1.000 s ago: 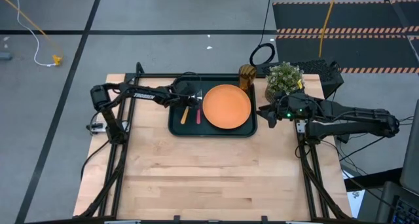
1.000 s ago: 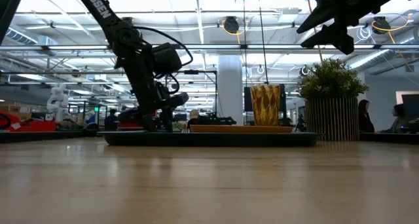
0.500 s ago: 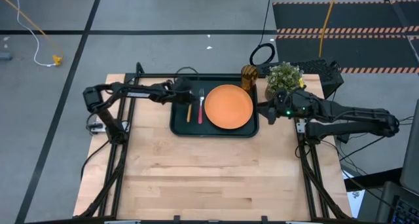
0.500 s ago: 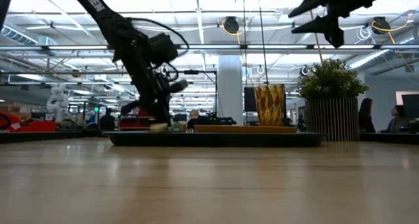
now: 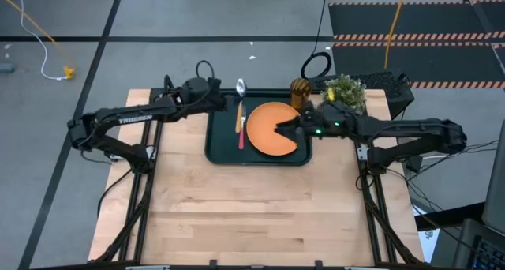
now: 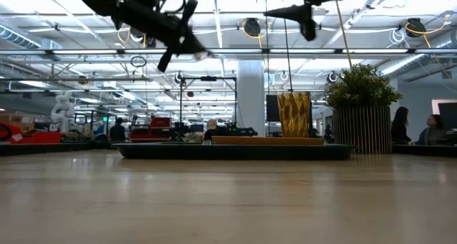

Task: Pick and place plate/cup/fork/spoon on tray
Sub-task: Put the orange spoon to the left of the pink fork on the black tray

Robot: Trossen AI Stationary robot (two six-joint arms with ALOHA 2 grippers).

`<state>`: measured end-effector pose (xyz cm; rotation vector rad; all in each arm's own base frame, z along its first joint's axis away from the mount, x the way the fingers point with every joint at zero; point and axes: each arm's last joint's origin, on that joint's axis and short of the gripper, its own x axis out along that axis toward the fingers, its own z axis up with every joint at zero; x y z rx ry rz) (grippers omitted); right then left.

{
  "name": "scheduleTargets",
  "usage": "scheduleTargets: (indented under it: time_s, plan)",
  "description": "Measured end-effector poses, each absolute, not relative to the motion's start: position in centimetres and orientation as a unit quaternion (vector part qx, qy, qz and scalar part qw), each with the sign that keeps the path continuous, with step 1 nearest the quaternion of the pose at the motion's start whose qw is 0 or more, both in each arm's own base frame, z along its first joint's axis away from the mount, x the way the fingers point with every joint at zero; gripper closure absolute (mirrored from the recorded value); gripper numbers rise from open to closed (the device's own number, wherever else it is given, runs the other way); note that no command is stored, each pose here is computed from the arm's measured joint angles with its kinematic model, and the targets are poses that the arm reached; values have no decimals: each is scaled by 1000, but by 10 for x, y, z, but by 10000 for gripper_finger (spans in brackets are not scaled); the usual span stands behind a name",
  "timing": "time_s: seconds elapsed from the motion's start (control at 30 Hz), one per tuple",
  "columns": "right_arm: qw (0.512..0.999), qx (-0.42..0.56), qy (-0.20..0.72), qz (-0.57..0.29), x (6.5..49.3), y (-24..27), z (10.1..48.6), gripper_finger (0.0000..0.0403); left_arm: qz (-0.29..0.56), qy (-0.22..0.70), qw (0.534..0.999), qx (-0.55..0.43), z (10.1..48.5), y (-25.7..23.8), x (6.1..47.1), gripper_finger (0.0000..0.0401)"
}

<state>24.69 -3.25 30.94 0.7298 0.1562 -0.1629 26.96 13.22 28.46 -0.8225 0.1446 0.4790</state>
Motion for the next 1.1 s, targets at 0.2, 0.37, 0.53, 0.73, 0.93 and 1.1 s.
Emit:
scheduleTargets:
  time_s: [0.2, 0.37, 0.53, 0.73, 0.93, 1.1]
  plan:
    - [950, 284, 98, -87, 289, -39, 324, 201, 182, -22, 904, -386, 305, 116, 281, 398]
    - [948, 285, 103, -97, 310, -48, 315, 150, 177, -65, 910, -368, 313, 99, 289, 398]
    - [949, 296, 77, -73, 322, -52, 312, 117, 159, -91, 916, -357, 319, 86, 292, 398]
    - [947, 311, 57, -50, 330, -54, 308, 142, 157, -104, 918, -350, 322, 80, 294, 397]
    - [946, 318, 52, -43, 330, -54, 310, 237, 154, -117, 917, -349, 324, 79, 294, 397]
    - [938, 342, 48, -20, 330, -58, 312, 359, 144, -135, 918, -343, 329, 78, 294, 396]
